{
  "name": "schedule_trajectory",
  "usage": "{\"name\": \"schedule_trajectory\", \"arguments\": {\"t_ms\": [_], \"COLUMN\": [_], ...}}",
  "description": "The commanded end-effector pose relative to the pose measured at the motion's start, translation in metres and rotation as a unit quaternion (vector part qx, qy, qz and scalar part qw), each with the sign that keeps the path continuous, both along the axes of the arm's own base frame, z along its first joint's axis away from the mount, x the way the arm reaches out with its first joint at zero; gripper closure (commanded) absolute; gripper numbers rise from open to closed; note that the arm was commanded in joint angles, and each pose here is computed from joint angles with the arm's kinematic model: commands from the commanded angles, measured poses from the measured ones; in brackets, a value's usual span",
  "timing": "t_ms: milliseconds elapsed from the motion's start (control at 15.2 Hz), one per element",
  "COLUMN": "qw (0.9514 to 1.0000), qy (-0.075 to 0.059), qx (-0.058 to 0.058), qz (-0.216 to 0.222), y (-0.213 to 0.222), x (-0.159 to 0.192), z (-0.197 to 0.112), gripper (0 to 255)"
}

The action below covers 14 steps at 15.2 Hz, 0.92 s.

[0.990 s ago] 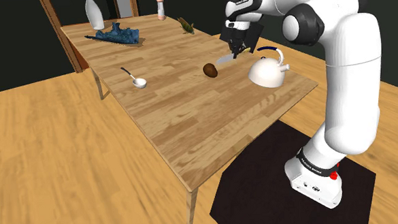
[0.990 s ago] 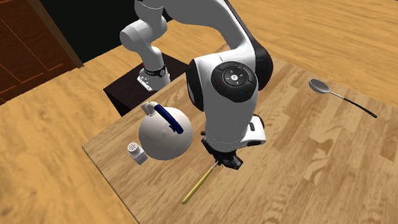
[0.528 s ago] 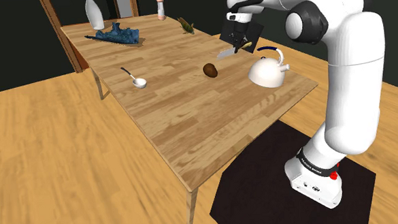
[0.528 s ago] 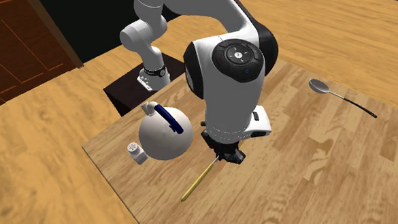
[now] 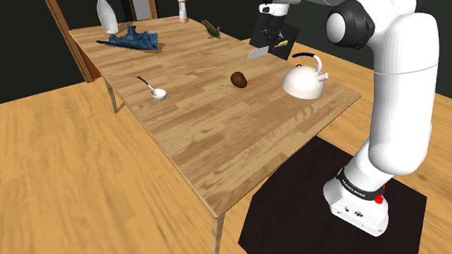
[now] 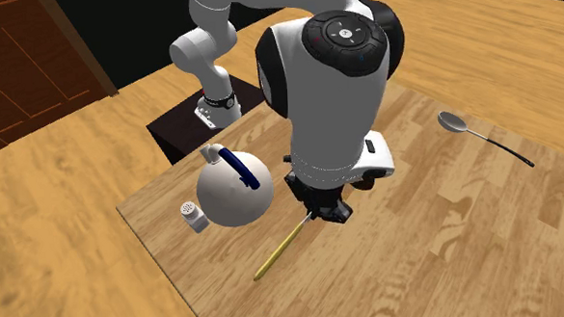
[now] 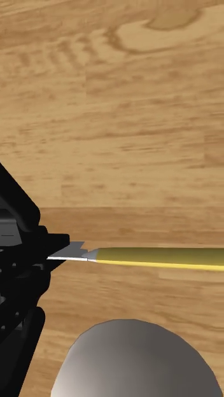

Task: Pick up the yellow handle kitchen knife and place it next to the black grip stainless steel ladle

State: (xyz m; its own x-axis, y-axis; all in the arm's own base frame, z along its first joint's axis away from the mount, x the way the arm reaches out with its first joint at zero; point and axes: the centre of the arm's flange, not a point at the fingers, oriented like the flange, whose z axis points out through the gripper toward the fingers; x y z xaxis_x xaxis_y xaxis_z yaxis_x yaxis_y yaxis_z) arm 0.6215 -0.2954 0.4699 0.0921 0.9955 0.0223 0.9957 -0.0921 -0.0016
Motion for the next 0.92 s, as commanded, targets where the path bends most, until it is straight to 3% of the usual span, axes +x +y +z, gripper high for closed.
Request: {"name": "schedule_trajectory", "arguments": {"t_ms": [0,858], "qw": [1.0000,1.0000], "qy": [0.000,0.000], "qx": [0.000,0.000], "qz": [0.000,0.000], "y": [0.013,0.185], "x": [0.001,0.007], "z": [0.004,0.004], "gripper": [255,255]}}
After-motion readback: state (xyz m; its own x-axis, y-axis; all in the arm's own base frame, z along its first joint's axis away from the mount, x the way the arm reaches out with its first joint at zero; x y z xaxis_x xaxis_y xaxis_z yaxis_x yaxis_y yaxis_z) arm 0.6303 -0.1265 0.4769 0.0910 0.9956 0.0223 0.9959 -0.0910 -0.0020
